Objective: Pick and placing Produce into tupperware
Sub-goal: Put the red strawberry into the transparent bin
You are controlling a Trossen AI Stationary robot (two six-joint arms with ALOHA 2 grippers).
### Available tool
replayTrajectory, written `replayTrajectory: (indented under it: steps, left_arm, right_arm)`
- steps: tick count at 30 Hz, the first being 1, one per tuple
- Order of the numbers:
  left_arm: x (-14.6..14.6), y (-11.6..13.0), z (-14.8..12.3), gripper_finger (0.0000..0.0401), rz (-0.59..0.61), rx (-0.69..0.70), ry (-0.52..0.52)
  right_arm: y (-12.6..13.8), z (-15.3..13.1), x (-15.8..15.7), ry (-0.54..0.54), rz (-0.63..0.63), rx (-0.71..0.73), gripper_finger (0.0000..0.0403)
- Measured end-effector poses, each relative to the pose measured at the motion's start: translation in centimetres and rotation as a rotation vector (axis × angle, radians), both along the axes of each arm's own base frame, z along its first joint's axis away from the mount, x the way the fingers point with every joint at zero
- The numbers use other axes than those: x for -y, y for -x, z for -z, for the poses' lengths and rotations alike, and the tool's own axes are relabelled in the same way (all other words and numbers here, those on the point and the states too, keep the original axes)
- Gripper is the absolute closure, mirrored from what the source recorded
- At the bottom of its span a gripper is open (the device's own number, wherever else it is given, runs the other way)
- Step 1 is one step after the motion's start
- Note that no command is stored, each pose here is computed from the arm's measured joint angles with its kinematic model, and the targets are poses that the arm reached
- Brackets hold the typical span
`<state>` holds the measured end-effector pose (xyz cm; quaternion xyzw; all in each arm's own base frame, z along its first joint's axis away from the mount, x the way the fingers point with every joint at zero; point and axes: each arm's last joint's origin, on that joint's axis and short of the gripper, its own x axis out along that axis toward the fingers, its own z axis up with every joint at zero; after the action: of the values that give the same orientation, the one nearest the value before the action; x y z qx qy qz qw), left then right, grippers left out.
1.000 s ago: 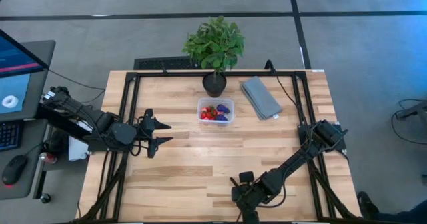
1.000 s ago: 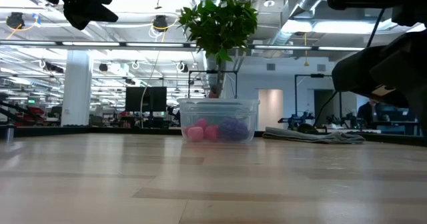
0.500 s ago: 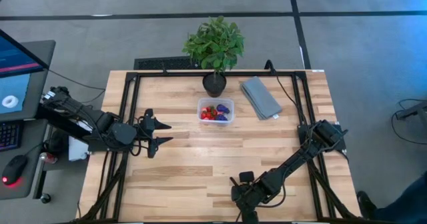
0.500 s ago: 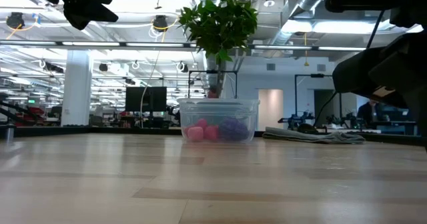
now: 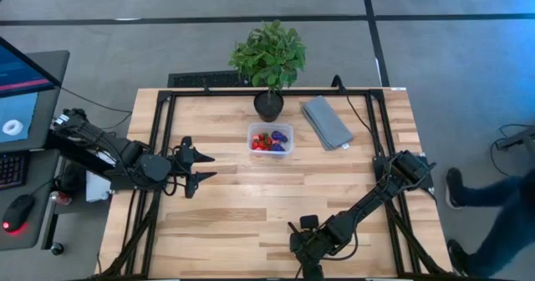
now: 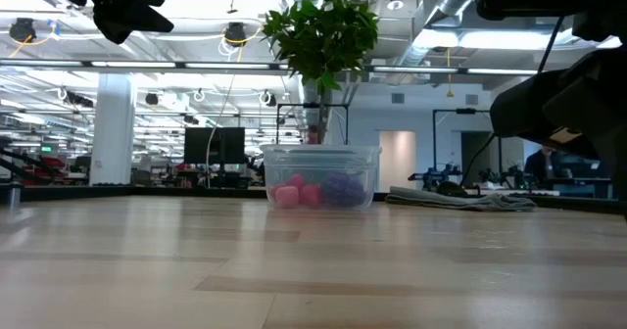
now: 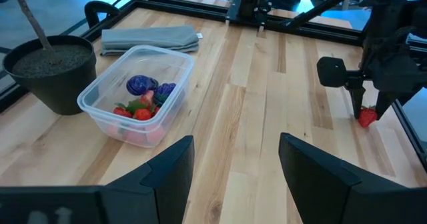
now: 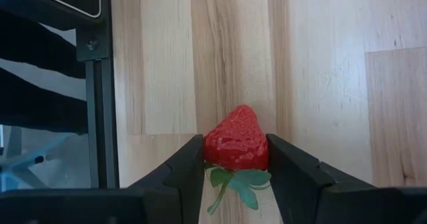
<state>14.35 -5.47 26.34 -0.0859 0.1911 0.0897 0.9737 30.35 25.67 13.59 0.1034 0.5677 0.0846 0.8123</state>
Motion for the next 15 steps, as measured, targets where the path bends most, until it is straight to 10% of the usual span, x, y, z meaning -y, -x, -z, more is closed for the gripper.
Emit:
replayTrajectory:
  steps: [15]
  left_arm:
    - [0.00, 0.00, 0.00, 0.0191, 0.000, 0.000, -0.001]
  right_arm:
    - [0.00, 0.00, 0.00, 0.000, 0.001, 0.000, 0.0233]
